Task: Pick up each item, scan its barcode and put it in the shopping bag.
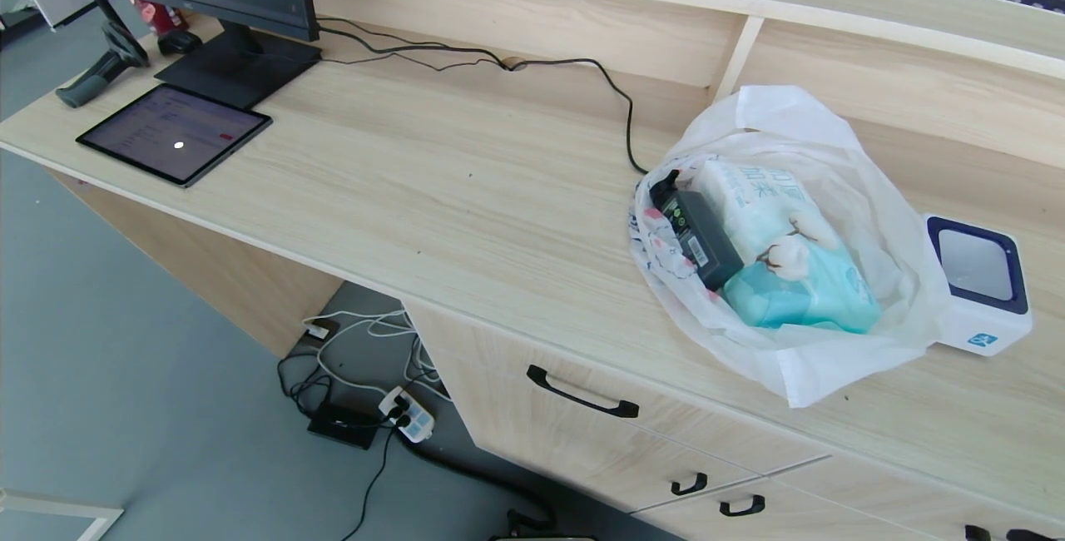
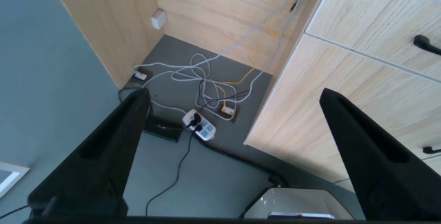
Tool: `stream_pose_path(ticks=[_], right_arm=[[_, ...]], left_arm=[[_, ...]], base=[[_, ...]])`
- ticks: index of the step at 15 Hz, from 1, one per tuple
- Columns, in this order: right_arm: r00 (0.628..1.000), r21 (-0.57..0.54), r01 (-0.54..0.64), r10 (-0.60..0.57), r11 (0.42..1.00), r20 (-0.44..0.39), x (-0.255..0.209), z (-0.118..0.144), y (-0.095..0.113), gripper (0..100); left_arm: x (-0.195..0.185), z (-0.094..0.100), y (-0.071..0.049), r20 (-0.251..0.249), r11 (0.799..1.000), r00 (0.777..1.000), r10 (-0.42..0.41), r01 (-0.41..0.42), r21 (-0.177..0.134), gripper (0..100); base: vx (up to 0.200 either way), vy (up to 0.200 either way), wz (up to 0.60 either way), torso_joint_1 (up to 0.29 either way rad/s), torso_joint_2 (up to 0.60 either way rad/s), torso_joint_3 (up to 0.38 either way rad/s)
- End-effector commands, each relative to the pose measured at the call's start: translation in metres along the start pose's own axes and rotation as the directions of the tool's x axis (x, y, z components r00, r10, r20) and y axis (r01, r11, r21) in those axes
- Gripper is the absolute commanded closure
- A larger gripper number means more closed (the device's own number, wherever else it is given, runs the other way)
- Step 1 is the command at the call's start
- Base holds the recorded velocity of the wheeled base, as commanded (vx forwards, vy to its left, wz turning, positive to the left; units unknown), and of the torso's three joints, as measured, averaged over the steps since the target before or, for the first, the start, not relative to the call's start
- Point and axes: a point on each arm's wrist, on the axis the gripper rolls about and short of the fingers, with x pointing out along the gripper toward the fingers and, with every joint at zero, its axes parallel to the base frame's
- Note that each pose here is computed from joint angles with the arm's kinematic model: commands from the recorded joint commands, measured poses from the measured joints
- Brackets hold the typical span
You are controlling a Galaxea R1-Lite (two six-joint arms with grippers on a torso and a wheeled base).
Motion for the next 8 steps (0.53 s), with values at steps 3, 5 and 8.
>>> stream_pose_path(ticks=[3, 5, 8], right_arm=[[1.000, 0.007, -0.031, 0.031, 1.000, -0.007, -0.0186, -0.0224, 0.0059, 0], [0.999, 0.016, -0.028, 0.028, 0.999, -0.037, -0.0162, -0.0214, 0.0055, 0], [0.998, 0.075, 0.062, -0.060, 0.995, -0.037, -0.0162, -0.0213, 0.0050, 0]], left_arm=[[0.0000, -0.0001, 0.0000, 0.000, 1.000, 1.000, 0.000, 0.000, -0.001, 0], [0.0000, -0.0001, 0.0000, 0.000, 1.000, 1.000, 0.000, 0.000, -0.003, 0], [0.0000, -0.0001, 0.0000, 0.000, 1.000, 1.000, 0.000, 0.000, -0.003, 0]], base=[[0.000, 0.000, 0.00, 0.000, 0.00, 0.000], [0.000, 0.000, 0.00, 0.000, 0.00, 0.000], [0.000, 0.000, 0.00, 0.000, 0.00, 0.000]])
